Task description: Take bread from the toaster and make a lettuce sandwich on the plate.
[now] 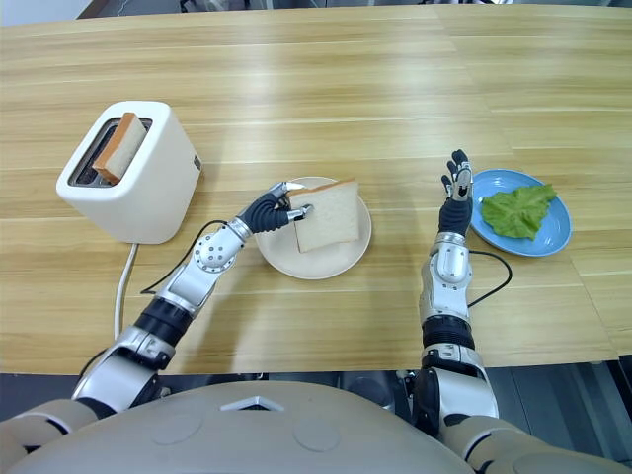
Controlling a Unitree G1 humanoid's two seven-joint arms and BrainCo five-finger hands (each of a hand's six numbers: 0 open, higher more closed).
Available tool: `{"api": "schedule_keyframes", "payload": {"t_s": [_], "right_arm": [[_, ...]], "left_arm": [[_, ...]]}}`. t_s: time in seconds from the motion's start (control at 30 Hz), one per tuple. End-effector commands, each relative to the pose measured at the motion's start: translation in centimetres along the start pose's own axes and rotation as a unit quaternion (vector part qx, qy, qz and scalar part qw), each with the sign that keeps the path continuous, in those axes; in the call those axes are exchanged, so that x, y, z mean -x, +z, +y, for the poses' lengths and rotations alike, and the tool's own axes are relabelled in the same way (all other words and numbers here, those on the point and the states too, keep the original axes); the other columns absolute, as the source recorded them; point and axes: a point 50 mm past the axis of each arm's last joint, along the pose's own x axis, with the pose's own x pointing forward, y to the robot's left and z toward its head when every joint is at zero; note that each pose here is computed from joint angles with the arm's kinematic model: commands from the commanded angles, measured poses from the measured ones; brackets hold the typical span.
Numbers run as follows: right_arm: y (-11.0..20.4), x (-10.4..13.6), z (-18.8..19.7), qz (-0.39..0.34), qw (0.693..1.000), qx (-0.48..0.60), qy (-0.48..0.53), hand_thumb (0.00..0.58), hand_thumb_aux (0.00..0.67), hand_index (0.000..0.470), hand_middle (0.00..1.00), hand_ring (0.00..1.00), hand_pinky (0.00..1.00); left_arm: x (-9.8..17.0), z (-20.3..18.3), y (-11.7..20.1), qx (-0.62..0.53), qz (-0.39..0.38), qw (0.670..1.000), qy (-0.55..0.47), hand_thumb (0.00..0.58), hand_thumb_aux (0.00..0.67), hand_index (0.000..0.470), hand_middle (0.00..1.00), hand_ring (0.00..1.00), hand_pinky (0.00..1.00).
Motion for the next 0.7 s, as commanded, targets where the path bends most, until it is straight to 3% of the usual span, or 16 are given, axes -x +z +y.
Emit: {"api": "schedule_keyframes", "payload": {"t_s": [0.03, 0.27, 0.3, 0.33, 0.37, 0.57, 0.7], "right_arm": [[-0.3, 0.3, 0.4, 0.009, 1.000, -0.003, 0.004, 0.000, 0.000, 0.000, 0.00, 0.00, 0.00], [-0.2, 0.5, 0.6, 0.009, 1.000, -0.001, 0.013, 0.000, 0.000, 0.000, 0.00, 0.00, 0.00], [-0.2, 0.5, 0.6, 0.008, 1.000, 0.000, 0.014, 0.000, 0.000, 0.000, 0.00, 0.00, 0.00], [-0.2, 0.5, 0.6, 0.008, 1.000, 0.000, 0.015, 0.000, 0.000, 0.000, 0.00, 0.00, 0.00], [-0.1, 0.5, 0.6, 0.008, 1.000, 0.001, 0.016, 0.000, 0.000, 0.000, 0.00, 0.00, 0.00], [-0.1, 0.6, 0.8, 0.010, 1.000, 0.003, 0.027, 0.000, 0.000, 0.000, 0.00, 0.00, 0.00], [0.0, 0.7, 1.0, 0.007, 0.999, 0.009, 0.034, 0.000, 0.000, 0.000, 0.00, 0.00, 0.00]], "left_arm": [[-0.1, 0.0, -1.8, -0.038, 0.045, 0.998, -0.035, 0.580, 0.670, 0.460, 1.00, 1.00, 1.00], [0.1, 1.3, -3.2, -0.114, 0.087, 0.989, -0.027, 0.580, 0.670, 0.460, 1.00, 1.00, 1.00], [0.1, 1.6, -3.3, -0.136, 0.092, 0.986, -0.024, 0.564, 0.557, 0.382, 1.00, 1.00, 1.00], [0.2, 1.8, -3.3, -0.151, 0.095, 0.984, -0.022, 0.482, 0.394, 0.271, 0.67, 0.67, 0.67], [0.2, 2.0, -3.3, -0.179, 0.099, 0.979, -0.014, 0.000, 0.000, 0.000, 0.00, 0.00, 0.00], [0.3, 3.8, -1.6, -0.344, 0.090, 0.934, 0.039, 0.000, 0.000, 0.000, 0.00, 0.00, 0.00], [1.3, 5.7, 1.2, -0.414, 0.057, 0.903, 0.096, 0.000, 0.000, 0.000, 0.00, 0.00, 0.00]]}}
